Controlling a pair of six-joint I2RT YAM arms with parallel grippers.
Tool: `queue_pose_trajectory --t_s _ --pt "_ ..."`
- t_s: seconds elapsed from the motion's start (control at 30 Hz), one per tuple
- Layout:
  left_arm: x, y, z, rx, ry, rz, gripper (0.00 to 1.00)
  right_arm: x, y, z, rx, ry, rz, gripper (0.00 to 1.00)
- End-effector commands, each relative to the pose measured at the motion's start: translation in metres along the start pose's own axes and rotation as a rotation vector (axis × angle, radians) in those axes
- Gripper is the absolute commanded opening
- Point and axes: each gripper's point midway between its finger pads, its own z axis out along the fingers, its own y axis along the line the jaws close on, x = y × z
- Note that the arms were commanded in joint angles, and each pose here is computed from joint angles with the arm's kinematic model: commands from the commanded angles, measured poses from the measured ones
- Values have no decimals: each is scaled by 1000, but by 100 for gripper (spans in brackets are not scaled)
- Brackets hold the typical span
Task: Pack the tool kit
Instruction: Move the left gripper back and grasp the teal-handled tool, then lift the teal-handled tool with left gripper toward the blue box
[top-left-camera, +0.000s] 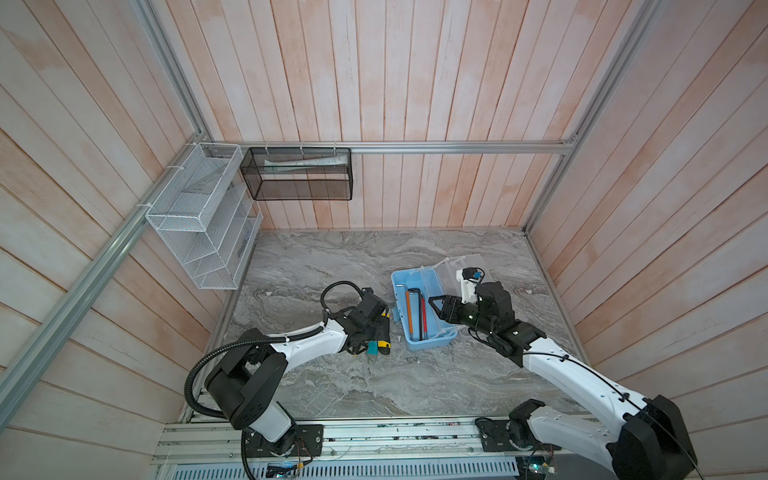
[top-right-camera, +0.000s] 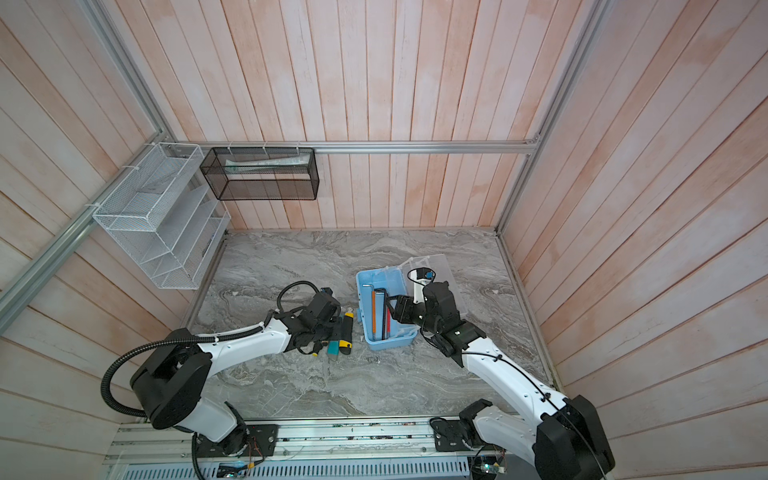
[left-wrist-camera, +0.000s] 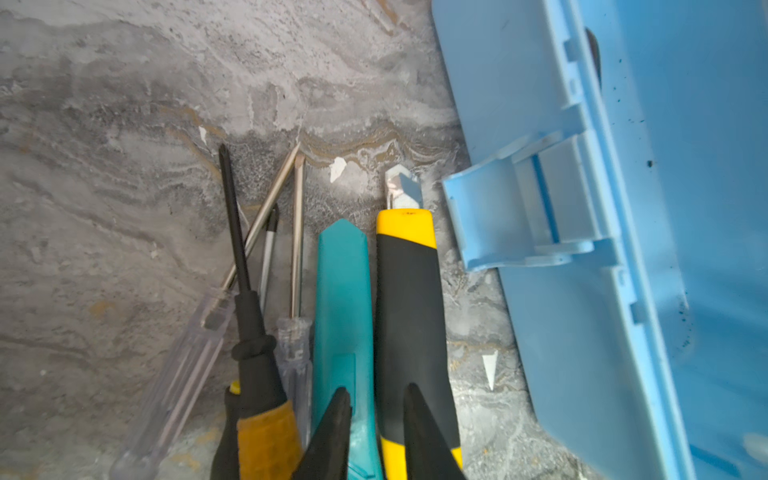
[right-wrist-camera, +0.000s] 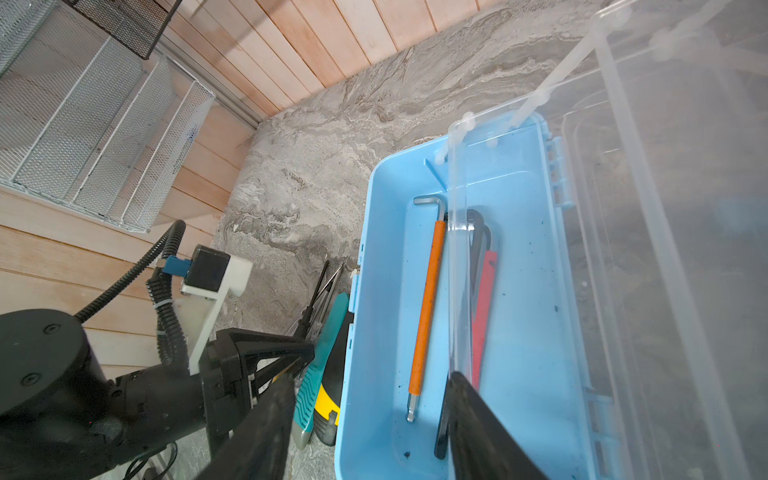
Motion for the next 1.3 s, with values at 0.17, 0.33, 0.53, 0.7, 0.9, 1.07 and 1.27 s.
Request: queue_pose_trajectory --t_s 0.17,0.33,0.53,0.7,0.9,1.07,1.27 --pt "18 16 11 -70 49 6 26 1 0 2 -5 -6 -6 62" --pt "25 22 15 -93 65 8 29 2 -2 3 0 -11 -4 63" --pt "29 23 21 -98 81 15 30 3 -3 4 4 -6 -6 65" --pt "32 25 25 -116 93 29 31 4 -6 3 11 -10 -6 65" --pt "36 27 31 -149 110 52 35 7 -9 3 18 -9 -7 67" --pt "38 29 33 -183 113 68 35 8 -9 4 15 -9 -7 67" --pt "41 37 34 -239 122 87 40 8 -10 5 15 -8 -9 67"
